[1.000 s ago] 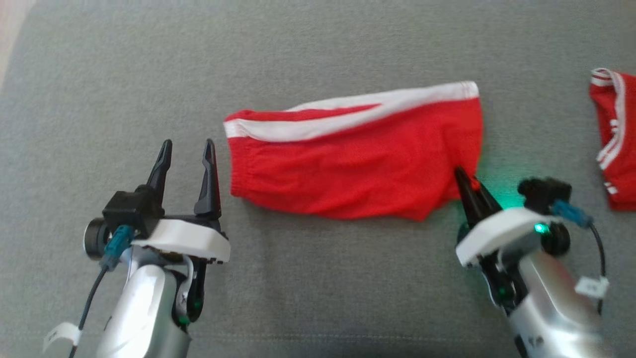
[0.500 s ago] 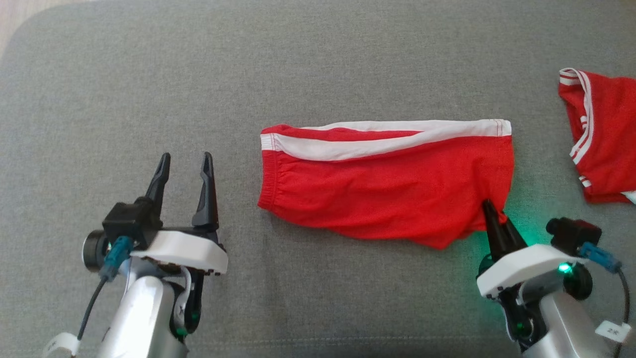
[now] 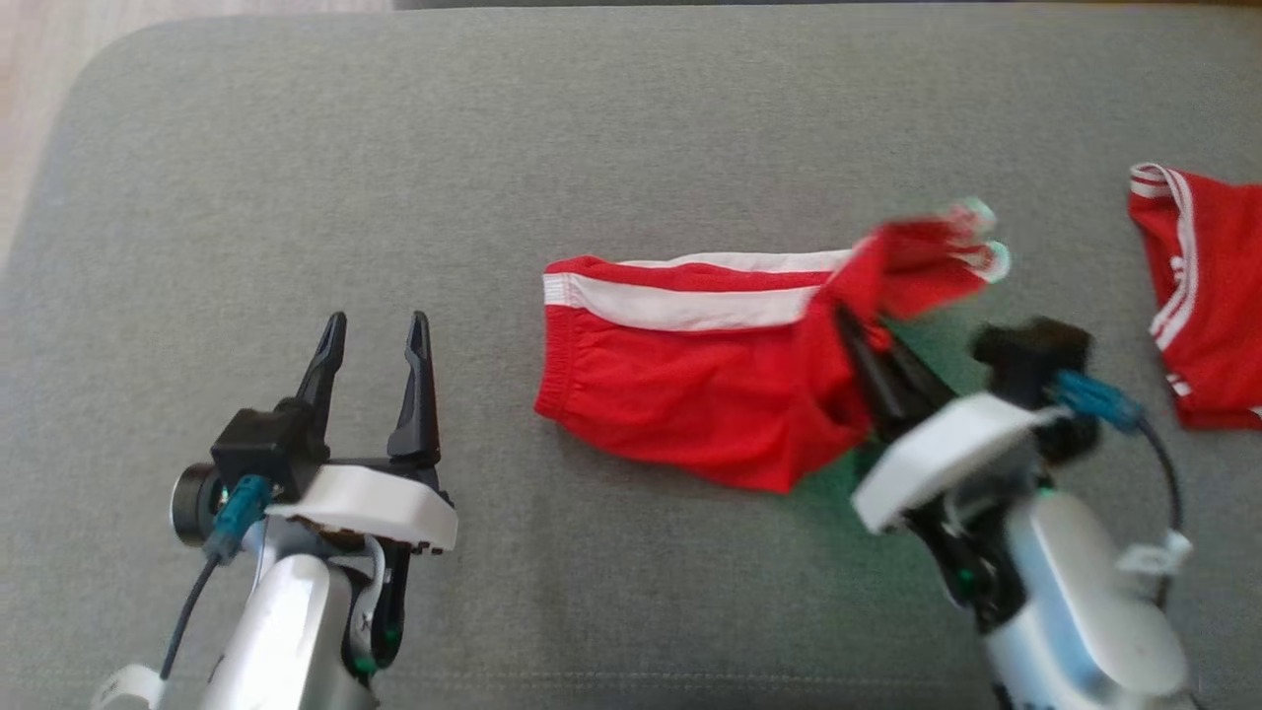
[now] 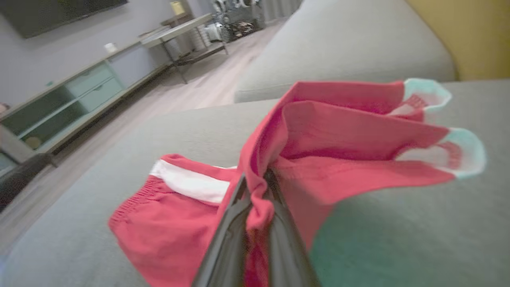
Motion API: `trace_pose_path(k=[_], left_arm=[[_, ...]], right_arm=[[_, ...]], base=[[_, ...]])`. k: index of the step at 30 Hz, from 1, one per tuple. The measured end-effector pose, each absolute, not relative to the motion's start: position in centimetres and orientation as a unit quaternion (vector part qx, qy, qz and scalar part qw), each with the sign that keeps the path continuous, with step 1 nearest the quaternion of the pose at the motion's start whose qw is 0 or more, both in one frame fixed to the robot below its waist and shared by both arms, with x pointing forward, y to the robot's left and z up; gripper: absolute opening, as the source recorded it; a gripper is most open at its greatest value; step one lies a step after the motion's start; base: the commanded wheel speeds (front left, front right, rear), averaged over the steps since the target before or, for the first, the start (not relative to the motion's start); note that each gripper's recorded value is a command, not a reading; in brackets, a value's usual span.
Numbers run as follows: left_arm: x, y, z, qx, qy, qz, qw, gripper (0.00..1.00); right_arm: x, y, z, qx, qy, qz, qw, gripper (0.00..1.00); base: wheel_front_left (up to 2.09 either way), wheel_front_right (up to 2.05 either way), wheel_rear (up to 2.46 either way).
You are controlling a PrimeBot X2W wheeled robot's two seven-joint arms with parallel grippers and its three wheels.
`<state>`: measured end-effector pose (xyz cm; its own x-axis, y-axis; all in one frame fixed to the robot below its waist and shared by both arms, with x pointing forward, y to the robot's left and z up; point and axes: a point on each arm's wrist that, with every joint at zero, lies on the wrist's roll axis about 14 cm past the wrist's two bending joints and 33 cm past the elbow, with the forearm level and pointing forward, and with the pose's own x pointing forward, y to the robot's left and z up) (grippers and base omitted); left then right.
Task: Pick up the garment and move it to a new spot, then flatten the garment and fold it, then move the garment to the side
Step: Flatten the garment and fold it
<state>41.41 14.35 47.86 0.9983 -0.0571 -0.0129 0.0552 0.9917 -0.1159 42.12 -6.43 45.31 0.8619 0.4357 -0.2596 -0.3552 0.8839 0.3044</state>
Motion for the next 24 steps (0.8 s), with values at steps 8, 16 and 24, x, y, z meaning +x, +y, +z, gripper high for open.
trace_pose_path(k=[8, 16, 24], left_arm=[[40.6, 15.8, 47.7, -0.061, 0.012, -0.005, 0.998, 1.0], [40.3, 16.4, 47.0, -0.063, 0.022, 0.009, 0.998, 1.0], [40.7, 15.9, 46.9, -0.068, 0.022, 0.004, 0.997, 1.0]], right_arm=[[40.5, 3.3, 45.3, 0.099, 0.209, 0.352, 0.907, 0.0], [38.0, 5.6, 41.4, 0.108, 0.268, 0.383, 0.877, 0.0], [39.0, 7.2, 44.2, 0.111, 0.207, 0.411, 0.881, 1.0]], base=[[0.0, 0.0, 0.0], [0.0, 0.0, 0.0], [0.0, 0.0, 0.0]])
